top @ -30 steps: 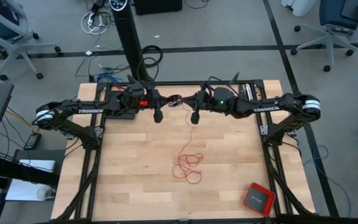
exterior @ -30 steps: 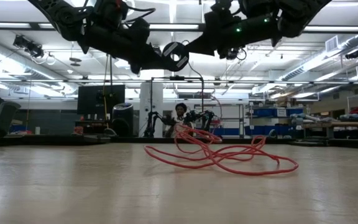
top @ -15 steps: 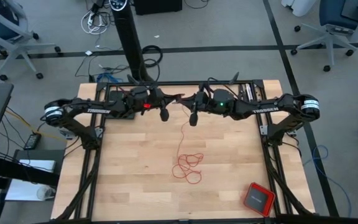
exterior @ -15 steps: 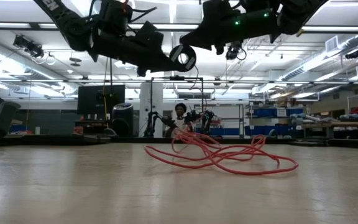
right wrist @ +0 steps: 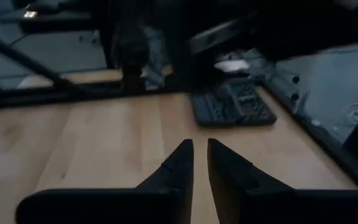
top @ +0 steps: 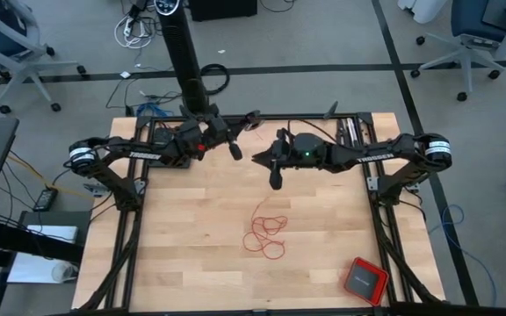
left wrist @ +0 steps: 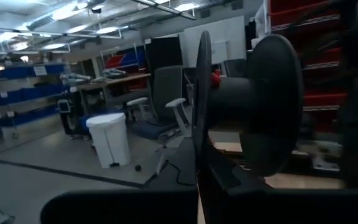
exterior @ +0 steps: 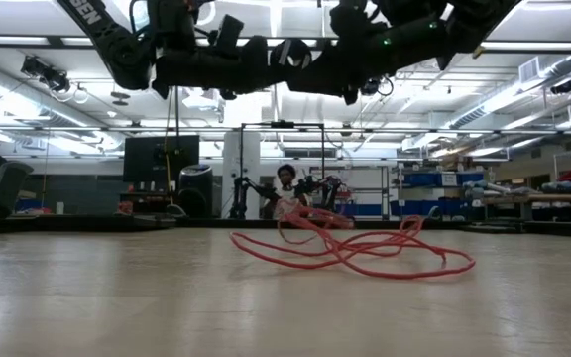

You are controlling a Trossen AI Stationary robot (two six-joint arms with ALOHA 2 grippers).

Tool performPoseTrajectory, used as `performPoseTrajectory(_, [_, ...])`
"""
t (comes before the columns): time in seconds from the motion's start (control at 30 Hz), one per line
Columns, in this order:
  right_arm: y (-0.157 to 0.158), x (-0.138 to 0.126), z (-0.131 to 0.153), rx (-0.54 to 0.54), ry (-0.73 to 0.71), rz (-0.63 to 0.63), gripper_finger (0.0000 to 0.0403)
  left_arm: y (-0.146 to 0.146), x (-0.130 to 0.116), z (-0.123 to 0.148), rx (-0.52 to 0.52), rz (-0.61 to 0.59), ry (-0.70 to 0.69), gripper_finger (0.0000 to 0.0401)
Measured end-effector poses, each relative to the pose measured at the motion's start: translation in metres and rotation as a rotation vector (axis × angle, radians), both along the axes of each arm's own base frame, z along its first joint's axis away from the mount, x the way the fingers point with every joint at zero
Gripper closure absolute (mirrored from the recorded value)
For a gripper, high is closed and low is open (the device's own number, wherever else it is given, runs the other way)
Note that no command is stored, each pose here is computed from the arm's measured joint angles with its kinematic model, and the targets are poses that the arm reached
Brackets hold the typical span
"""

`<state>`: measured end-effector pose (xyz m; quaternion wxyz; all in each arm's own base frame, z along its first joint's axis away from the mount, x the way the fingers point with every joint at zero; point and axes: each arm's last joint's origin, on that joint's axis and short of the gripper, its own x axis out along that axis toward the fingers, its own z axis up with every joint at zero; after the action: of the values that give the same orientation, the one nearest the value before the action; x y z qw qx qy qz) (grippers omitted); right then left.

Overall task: Coil cords
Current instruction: Coil the red wire onto the spool

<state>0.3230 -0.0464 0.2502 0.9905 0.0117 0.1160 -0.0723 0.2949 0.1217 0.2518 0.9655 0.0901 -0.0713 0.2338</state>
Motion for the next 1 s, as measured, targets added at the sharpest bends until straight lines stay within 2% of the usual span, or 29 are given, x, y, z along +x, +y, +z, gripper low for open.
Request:
performPoseTrajectory(0.13, [0.003,-0.006,0.002,0.006,0.05,0.004,0.0349,0.001,0.0,-0.002,0.018,-0.003,0.025,0.04])
performPoseTrajectory(0.23, [0.002,-0.015,0.011,-0.004,0.054,-0.03,0.0348,0.003,-0.001,-0.006,0.012,-0.053,0.064,0.0401])
performPoseTrajectory(0.4, [-0.003,-0.034,0.033,-0.061,0.03,-0.06,0.0351,0.009,-0.002,-0.017,-0.043,-0.121,0.171,0.0401])
performPoseTrajectory(0.53, [-0.018,-0.039,0.025,-0.063,0.12,-0.111,0.0346,0.012,-0.001,-0.023,-0.118,-0.211,0.265,0.0401])
performPoseTrajectory(0.73, [-0.034,-0.037,0.011,-0.055,0.182,-0.118,0.0313,0.012,0.004,-0.024,-0.187,-0.231,0.389,0.0401])
performPoseTrajectory(1.0, [-0.043,-0.043,0.016,-0.067,0.164,-0.065,0.0282,0.008,0.0,-0.02,-0.158,-0.258,0.418,0.0401])
